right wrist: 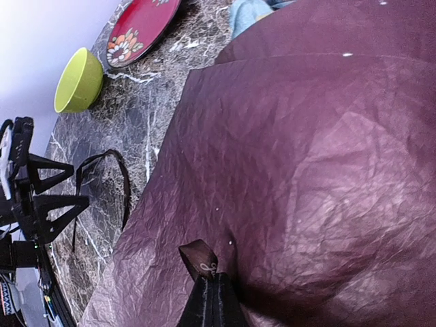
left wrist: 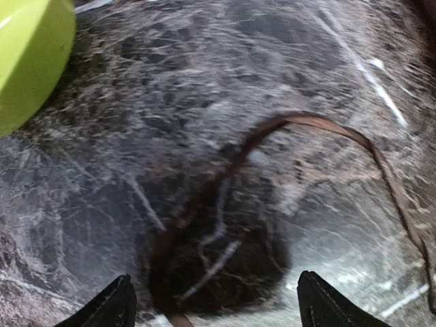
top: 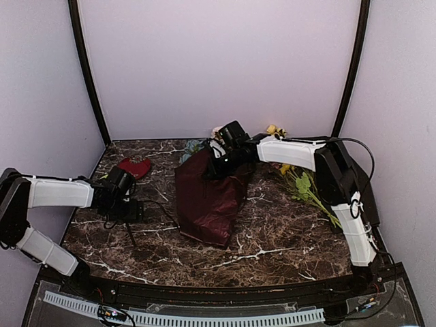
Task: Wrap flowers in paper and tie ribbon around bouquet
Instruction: Pick up the left side of the ribbon at the center of the board.
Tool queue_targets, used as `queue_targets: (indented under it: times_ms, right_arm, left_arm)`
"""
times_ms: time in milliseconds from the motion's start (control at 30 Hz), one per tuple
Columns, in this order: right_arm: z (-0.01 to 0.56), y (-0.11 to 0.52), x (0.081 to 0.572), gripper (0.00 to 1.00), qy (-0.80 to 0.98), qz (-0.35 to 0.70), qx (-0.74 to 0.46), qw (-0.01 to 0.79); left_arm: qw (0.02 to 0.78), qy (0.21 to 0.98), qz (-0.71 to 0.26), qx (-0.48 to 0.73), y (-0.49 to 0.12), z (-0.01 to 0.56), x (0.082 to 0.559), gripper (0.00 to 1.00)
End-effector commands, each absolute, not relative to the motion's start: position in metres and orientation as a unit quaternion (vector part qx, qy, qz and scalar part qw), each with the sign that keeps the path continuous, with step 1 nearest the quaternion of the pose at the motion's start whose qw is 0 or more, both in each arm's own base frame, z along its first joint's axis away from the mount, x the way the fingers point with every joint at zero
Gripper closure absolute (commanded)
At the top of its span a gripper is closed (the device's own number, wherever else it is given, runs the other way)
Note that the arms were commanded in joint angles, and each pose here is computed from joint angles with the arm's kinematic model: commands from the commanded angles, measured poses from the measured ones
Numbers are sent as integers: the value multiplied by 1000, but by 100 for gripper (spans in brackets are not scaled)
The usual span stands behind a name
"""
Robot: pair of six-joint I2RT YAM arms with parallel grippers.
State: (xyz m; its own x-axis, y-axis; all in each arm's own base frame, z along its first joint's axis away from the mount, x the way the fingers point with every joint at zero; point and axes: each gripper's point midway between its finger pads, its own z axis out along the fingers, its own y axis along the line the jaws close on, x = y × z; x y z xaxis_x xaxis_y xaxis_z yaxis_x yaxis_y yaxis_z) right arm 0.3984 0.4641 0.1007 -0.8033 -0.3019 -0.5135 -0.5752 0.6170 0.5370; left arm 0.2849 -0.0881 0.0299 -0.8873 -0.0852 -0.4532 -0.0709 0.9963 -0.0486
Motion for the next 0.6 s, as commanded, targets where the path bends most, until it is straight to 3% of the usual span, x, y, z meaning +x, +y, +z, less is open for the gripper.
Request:
queue_targets:
  times_ms: [0,233,433,567]
  right_arm:
    - [112,476,388,100,867,378,-261,194]
    - [118,477,382,100,864,380,-268,195]
    - [123,477,381,100,862,380,-269,199]
    - [127,477,382,100,861,380,-269,203]
  left_arm:
    - [224,970,41,-85,-62,16,285,16]
    - [212,972,54,-88,-58,2,291,29]
    - [191,979,-2,-66,-80,-8,292,99]
    - [248,966,-24,-65,-85,19,308,100]
